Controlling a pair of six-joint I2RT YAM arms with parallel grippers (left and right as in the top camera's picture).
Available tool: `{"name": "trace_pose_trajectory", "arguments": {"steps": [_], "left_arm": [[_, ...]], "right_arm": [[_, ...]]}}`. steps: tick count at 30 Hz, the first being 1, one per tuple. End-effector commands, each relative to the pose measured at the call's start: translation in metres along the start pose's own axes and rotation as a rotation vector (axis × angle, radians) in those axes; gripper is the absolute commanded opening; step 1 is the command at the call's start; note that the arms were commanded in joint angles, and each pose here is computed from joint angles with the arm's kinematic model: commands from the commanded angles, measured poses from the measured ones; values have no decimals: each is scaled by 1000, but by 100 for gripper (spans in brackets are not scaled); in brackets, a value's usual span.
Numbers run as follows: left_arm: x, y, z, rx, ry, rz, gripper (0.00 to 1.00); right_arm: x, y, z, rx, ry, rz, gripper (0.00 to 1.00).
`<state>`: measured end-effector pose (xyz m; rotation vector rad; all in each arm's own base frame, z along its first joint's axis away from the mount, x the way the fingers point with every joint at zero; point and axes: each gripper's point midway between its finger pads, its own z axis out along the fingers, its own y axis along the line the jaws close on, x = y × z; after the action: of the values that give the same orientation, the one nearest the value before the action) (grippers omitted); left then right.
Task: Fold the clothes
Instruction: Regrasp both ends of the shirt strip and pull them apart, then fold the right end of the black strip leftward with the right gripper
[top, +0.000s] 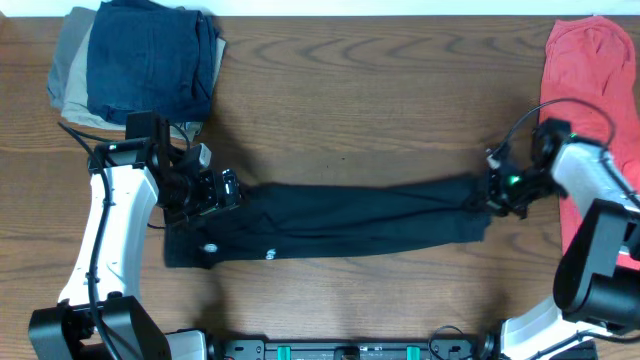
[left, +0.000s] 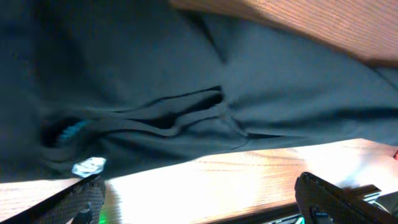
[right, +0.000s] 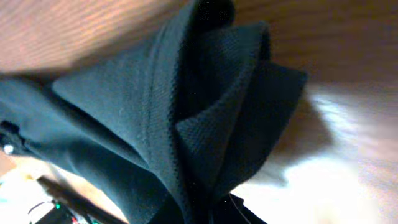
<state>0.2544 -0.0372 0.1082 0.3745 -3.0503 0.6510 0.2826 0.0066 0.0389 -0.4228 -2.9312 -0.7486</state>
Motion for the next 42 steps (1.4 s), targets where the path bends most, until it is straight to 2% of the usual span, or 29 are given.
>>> {"name": "trace_pose_trajectory", "arguments": {"steps": [1, 7, 12, 25, 42], "left_arm": [[-2, -4, -5, 16, -15, 22, 98], [-2, -4, -5, 16, -15, 22, 98], [-2, -4, -5, 16, -15, 22, 98], [-6, -5, -5, 17, -28, 12, 98], [-5, -5, -5, 17, -23, 7, 98]], "right_arm": [[-18, -19, -42, 144, -98, 19, 1], [-18, -13, -78, 179, -142, 57, 1], [-12, 1, -83, 182, -134, 30, 1], [-3, 74, -43, 197, -80, -239, 1], [29, 151, 8, 187, -44, -421, 1]]}}
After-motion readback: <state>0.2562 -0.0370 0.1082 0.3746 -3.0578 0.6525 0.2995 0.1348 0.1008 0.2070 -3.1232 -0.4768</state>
